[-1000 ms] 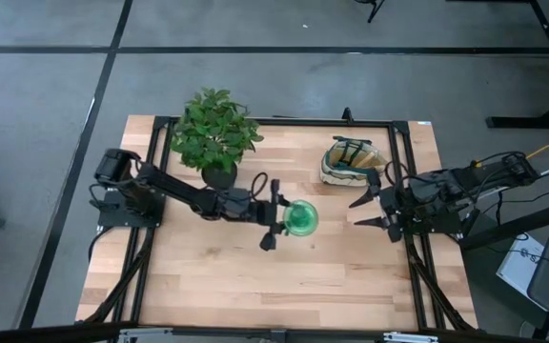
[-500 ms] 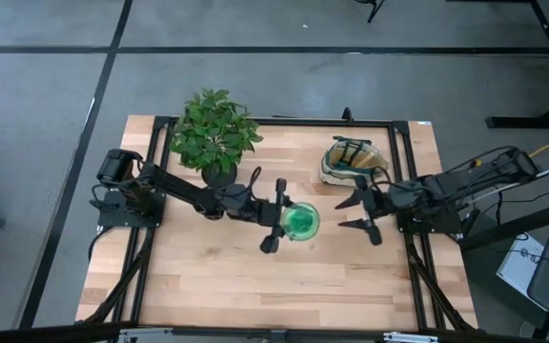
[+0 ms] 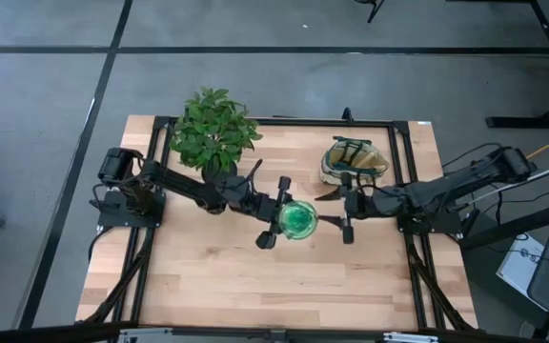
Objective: Pick & Place Garden tools in Gardening bag
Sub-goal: Put the green spray bottle into the white gardening bag
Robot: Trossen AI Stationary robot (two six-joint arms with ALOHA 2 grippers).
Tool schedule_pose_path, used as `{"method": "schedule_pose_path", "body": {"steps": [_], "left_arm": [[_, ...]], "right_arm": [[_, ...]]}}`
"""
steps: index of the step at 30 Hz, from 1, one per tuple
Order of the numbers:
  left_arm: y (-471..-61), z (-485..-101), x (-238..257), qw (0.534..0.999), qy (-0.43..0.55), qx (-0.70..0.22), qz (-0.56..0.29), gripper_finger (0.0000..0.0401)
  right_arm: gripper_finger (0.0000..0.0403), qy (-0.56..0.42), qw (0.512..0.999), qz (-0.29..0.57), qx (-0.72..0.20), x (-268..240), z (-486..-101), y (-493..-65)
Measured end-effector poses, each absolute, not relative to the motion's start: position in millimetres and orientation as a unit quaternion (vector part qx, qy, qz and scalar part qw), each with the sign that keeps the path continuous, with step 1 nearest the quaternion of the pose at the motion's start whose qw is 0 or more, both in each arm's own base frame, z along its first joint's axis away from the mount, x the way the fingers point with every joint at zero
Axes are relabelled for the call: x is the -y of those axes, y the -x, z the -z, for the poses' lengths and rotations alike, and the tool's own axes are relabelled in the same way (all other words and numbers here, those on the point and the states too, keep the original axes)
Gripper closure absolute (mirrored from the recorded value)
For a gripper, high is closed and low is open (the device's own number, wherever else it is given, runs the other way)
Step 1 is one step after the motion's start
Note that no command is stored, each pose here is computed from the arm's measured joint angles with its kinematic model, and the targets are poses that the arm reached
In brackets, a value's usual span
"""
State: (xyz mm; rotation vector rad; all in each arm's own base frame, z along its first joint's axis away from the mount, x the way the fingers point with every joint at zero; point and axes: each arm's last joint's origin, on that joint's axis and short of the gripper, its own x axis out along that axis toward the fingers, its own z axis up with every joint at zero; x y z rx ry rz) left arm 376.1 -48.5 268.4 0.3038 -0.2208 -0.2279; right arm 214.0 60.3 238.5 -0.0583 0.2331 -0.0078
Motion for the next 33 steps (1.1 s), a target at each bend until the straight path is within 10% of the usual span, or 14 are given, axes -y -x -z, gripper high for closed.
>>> {"method": "schedule_pose_path", "body": {"steps": [33], "left_arm": [[-376,-267,45,0.969,-0.157,0.111,0.154,0.0247]], "right_arm": [[0.0173,-0.044,0.98,-0.181,-0.069,-35,-238,-238]]}}
